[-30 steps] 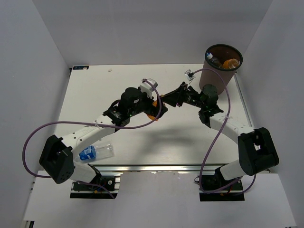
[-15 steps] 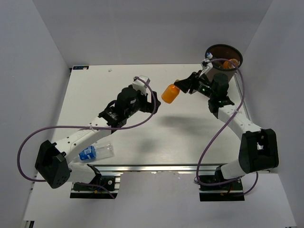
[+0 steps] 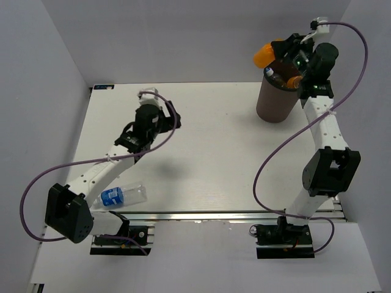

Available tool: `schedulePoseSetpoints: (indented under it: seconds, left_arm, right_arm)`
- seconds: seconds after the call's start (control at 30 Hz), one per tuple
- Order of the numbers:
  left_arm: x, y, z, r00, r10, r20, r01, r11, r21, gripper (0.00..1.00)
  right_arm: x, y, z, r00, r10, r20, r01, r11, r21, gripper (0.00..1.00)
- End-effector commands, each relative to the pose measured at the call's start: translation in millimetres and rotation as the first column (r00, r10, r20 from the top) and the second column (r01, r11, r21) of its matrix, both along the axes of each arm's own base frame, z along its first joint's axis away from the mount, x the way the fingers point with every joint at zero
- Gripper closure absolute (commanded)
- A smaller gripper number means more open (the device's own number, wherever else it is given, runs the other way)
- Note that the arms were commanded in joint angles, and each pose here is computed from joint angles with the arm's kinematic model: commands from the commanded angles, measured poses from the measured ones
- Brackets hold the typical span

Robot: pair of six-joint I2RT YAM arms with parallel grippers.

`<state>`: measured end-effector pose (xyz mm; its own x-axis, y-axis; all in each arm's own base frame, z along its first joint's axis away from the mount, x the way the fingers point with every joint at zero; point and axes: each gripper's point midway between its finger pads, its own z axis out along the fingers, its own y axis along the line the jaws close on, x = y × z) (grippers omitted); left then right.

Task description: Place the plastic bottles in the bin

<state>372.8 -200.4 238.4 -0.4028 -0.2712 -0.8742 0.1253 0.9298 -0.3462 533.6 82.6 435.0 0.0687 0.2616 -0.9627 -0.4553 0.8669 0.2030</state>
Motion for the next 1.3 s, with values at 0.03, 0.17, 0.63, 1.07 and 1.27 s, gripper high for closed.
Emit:
schedulePoseSetpoints:
  seconds: [0.03,0.17,0.63,1.07,1.27]
  left_arm:
    - [16,49,-28,0.983,0.137,-0.119,-0.148,0.985,-0.086,0.02]
    - [17,71,-35,0.959,0.247,-0.139,-0.259,0.963,-0.076,0.02]
    - [7,93,-42,0.927,0.329,-0.180,-0.341,0.939,-0.037,0.02]
    - [1,102,-44,0.907,0.369,-0.202,-0.378,0.926,-0.008,0.02]
    - [-16,123,-58,0.838,0.481,-0.259,-0.489,0.871,0.034,0.02]
  right_arm:
    - [33,-64,-7,0.957,-0.291,-0.016,0.290,0.956,-0.047,0.97]
    - [49,-103,-27,0.879,-0.475,-0.039,0.470,0.877,-0.098,0.92]
    - [44,-105,-60,0.863,-0.487,-0.134,0.482,0.873,-0.070,0.11]
    - [0,-59,-60,0.952,-0.262,-0.157,0.260,0.965,-0.037,0.11]
    - [-45,-3,-56,0.987,-0.091,-0.131,0.084,0.995,-0.060,0.11]
